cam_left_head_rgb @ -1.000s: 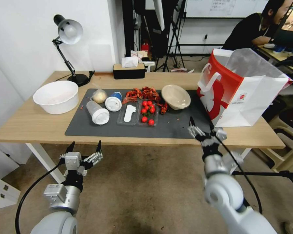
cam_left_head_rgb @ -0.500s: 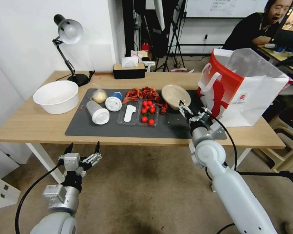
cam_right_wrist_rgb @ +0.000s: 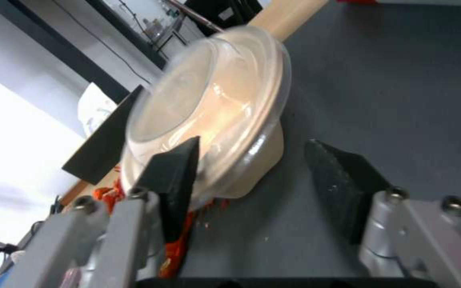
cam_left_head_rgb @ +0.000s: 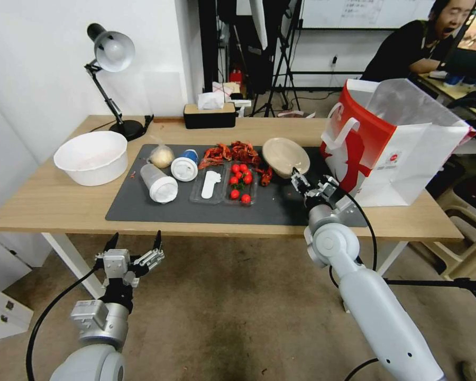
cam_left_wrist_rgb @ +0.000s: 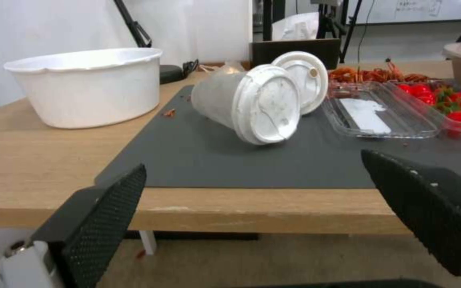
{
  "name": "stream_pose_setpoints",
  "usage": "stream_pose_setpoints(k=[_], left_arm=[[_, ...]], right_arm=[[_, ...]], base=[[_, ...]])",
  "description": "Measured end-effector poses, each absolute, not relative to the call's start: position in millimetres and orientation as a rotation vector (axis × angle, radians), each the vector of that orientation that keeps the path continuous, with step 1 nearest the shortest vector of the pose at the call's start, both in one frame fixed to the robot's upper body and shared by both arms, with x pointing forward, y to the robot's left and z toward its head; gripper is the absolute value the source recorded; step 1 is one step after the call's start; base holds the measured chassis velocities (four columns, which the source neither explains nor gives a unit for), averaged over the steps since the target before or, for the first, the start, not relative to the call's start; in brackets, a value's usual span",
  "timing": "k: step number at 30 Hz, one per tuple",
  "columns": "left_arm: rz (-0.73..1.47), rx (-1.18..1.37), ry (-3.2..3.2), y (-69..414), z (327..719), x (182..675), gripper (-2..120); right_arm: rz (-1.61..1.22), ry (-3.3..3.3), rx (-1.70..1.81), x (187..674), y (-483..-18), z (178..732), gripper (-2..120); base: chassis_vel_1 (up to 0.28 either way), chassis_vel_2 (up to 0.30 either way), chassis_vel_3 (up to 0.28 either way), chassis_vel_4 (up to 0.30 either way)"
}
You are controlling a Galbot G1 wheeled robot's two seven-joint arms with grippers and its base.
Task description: Pick up the trash from the table and place it into the takeout bag.
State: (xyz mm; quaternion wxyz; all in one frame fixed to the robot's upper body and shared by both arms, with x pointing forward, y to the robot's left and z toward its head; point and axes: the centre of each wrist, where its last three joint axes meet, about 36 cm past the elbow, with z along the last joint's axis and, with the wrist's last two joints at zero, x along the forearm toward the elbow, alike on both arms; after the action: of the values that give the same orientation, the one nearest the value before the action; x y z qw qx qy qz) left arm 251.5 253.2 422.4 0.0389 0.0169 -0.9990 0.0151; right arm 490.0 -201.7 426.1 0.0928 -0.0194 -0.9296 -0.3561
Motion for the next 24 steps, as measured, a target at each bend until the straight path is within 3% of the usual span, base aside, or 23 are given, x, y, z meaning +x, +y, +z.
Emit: stream_pose_setpoints(k=[9, 12, 15, 24], left_arm=[[0.044, 0.05, -3.068, 253.4, 421.1, 250.8, 100], [0.042, 0.05, -3.072, 253.8, 420.5, 250.8, 100], [0.042, 0.049, -3.073, 253.9, 420.4, 250.7, 100], [0.042, 0.046, -3.074, 253.4, 420.3, 250.8, 100]], right_arm=[[-1.067, -2.747, -0.043, 488.9, -192.8, 423.5, 21], [-1.063, -2.749, -0.039, 486.3, -191.1, 423.0, 5], [-1.06, -2.754, -0.041, 484.6, -191.6, 423.1, 0], [-1.076, -2.807, -0.026, 479.3, -197.3, 429.6, 0]], base=[[0.0, 0.0, 0.0, 0.0], [0.0, 0.0, 0.0, 0.0], [0.0, 0.0, 0.0, 0.0], [0.0, 0.0, 0.0, 0.0]])
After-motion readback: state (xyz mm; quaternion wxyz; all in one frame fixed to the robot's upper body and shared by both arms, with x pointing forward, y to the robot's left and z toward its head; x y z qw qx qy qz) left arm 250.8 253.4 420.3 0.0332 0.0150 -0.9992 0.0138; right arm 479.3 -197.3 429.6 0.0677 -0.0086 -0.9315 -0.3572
